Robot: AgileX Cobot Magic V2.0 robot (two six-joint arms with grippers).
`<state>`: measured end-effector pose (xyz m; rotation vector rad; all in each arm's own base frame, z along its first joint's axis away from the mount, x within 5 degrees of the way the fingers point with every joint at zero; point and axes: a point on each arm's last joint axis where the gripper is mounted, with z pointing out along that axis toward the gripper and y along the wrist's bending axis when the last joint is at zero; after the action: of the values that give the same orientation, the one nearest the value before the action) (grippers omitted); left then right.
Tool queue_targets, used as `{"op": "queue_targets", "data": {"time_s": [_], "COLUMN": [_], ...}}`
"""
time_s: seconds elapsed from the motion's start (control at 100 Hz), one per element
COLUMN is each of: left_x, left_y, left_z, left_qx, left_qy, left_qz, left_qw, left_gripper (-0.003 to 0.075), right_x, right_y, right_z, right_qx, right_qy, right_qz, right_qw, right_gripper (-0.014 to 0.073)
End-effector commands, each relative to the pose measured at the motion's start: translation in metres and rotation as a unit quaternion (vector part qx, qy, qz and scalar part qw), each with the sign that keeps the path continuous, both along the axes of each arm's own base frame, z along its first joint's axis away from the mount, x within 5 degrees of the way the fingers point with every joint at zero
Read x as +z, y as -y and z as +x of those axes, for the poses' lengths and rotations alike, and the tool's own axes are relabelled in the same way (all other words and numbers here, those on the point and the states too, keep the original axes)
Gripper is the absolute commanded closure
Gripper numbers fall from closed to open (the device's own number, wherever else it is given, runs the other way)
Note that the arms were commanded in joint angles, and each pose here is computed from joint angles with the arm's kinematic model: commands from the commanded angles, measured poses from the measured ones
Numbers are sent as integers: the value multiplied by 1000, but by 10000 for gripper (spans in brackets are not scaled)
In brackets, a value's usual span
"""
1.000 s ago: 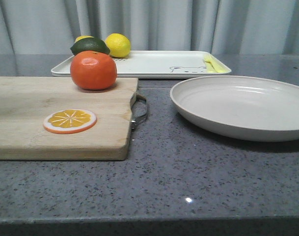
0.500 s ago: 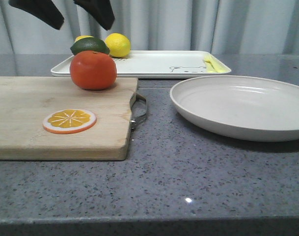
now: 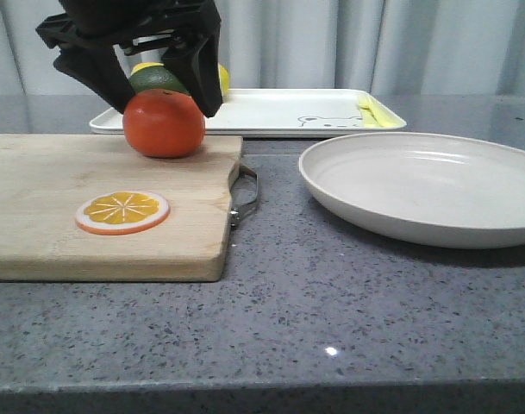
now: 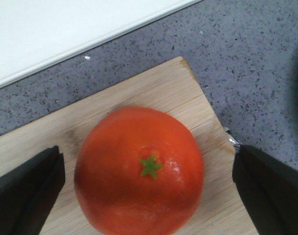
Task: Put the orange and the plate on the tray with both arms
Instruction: 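Lower the left gripper onto the orange on the cutting board and close, then lift the orange with the left gripper and carry it onto the white plate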
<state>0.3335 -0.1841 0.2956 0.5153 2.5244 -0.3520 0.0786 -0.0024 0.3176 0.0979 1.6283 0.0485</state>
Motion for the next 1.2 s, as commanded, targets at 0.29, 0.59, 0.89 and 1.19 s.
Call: {"op": "queue_targets", "data": {"time_s": [0.29,0.59,0.89,1.19], "left_x": [27,27,48,86], "left_y": [1,1,20,75], "left_z": [-4,-4,-13,-47], "left_qx": [-2,-2,-63,-142], "left_qy": [42,40,69,111], "left_qz": [-26,-23,-15,-63], "left_qw": [999,999,995,982], "left_gripper": [175,394,428,427], "right_x": [17,17,17,17], "right_y": [0,0,0,0], "right_z": [1,1,1,1], "right_qx": [-2,-2,-2,-2], "right_qy": [46,46,47,47], "right_qz": [-6,-6,-6,-6], "right_qw": [999,999,999,999], "right_gripper": [655,655,655,655]}}
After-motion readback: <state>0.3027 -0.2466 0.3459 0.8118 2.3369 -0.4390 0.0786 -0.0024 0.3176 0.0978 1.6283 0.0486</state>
